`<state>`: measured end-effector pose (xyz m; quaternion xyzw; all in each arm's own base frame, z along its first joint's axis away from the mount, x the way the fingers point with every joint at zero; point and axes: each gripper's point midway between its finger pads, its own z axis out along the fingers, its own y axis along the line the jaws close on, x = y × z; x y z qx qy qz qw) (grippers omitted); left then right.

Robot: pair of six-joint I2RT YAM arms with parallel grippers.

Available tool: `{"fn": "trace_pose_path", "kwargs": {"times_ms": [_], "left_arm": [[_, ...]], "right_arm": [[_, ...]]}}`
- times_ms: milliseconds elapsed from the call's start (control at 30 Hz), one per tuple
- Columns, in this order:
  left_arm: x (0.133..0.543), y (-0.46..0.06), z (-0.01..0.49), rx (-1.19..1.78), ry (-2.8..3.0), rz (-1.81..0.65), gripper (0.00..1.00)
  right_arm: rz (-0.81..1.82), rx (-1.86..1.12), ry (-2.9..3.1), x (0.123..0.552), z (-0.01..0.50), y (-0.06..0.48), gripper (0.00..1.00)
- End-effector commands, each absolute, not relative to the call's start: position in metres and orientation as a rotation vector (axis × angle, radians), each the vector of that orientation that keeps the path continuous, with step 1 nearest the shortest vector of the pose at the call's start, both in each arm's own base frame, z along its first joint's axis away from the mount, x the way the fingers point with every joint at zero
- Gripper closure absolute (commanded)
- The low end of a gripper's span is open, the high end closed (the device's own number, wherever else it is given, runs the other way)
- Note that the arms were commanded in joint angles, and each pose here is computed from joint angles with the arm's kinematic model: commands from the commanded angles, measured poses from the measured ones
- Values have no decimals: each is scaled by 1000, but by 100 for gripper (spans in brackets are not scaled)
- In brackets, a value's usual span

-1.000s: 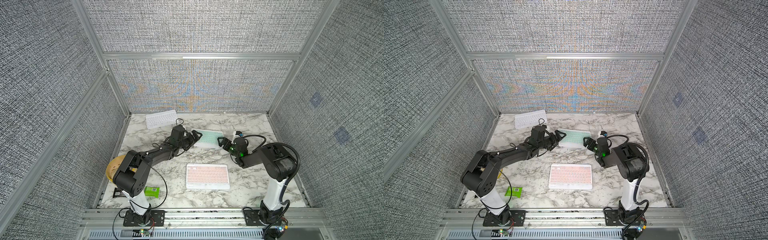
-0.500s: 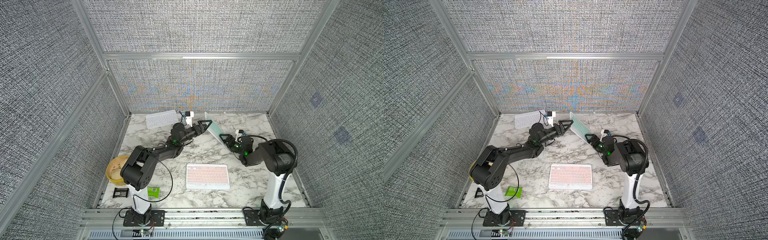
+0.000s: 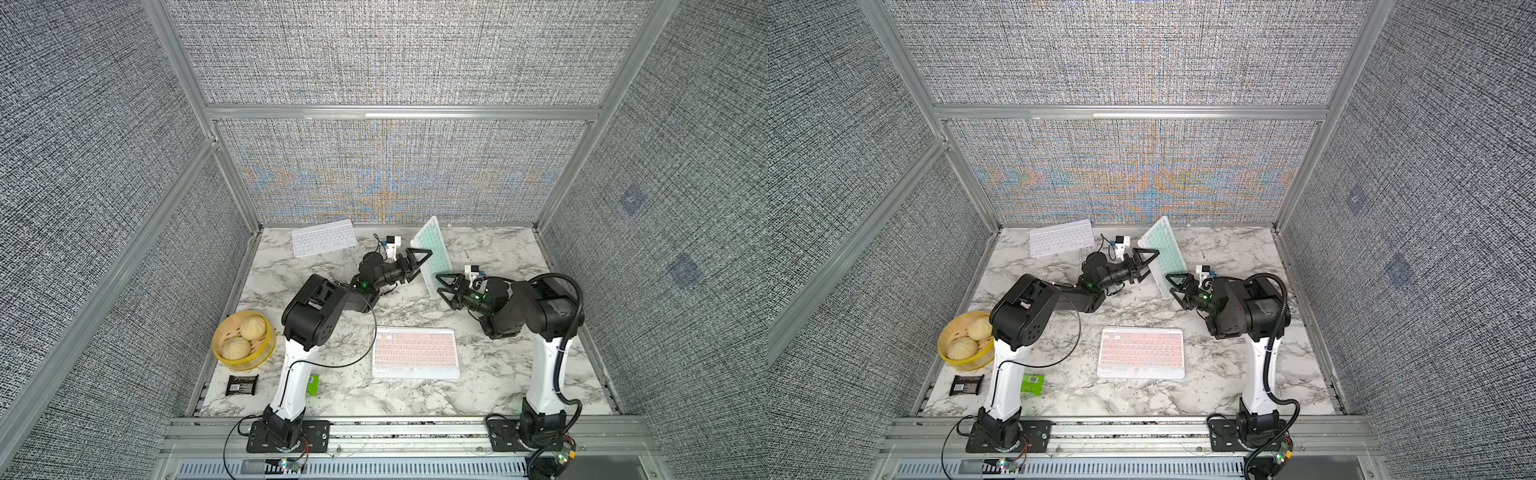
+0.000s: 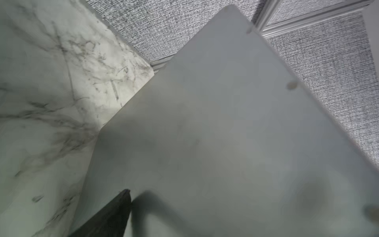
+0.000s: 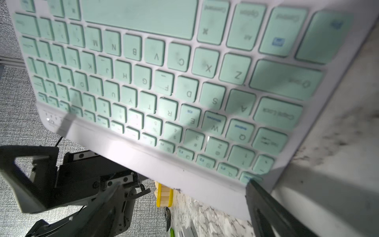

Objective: Stack the numeric keypads
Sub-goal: Pick up the numeric keypad from the center of the board.

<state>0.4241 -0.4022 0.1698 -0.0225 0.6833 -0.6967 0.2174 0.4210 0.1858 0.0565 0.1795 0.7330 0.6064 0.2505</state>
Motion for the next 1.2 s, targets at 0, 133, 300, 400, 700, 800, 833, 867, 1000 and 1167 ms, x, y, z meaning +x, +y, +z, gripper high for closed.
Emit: {"fn": "trace_pose_path", "kwargs": {"times_ms": [0, 133, 300, 400, 700, 800, 833, 867, 1000, 1167], "left_arm": [[430, -406, 177, -18, 1845, -1938, 2], [448, -408, 159, -27, 1910, -1834, 3], [457, -410, 149, -42, 1930, -1774, 14], [460, -405, 143, -46, 1970, -1691, 24], [466, -392, 133, -73, 2046, -1493, 71], [468, -385, 131, -91, 2055, -1445, 77], [468, -384, 131, -94, 2057, -1430, 79], [468, -382, 132, -98, 2059, -1417, 81], [466, -377, 142, -114, 2028, -1416, 89], [458, -369, 171, -124, 1955, -1447, 91]], "right_arm": [[1589, 842, 2352, 379, -30, 181, 6], [1586, 858, 2357, 378, -34, 179, 6], [1575, 877, 2359, 377, -38, 174, 6], [1574, 880, 2357, 378, -38, 173, 6], [1589, 840, 2328, 382, -23, 174, 7], [1600, 800, 2307, 384, -12, 175, 7], [1605, 788, 2299, 384, -7, 175, 7], [1613, 764, 2281, 385, 0, 175, 7], [1600, 664, 2235, 385, 28, 175, 7], [1545, 577, 2186, 382, 53, 171, 7]]}}
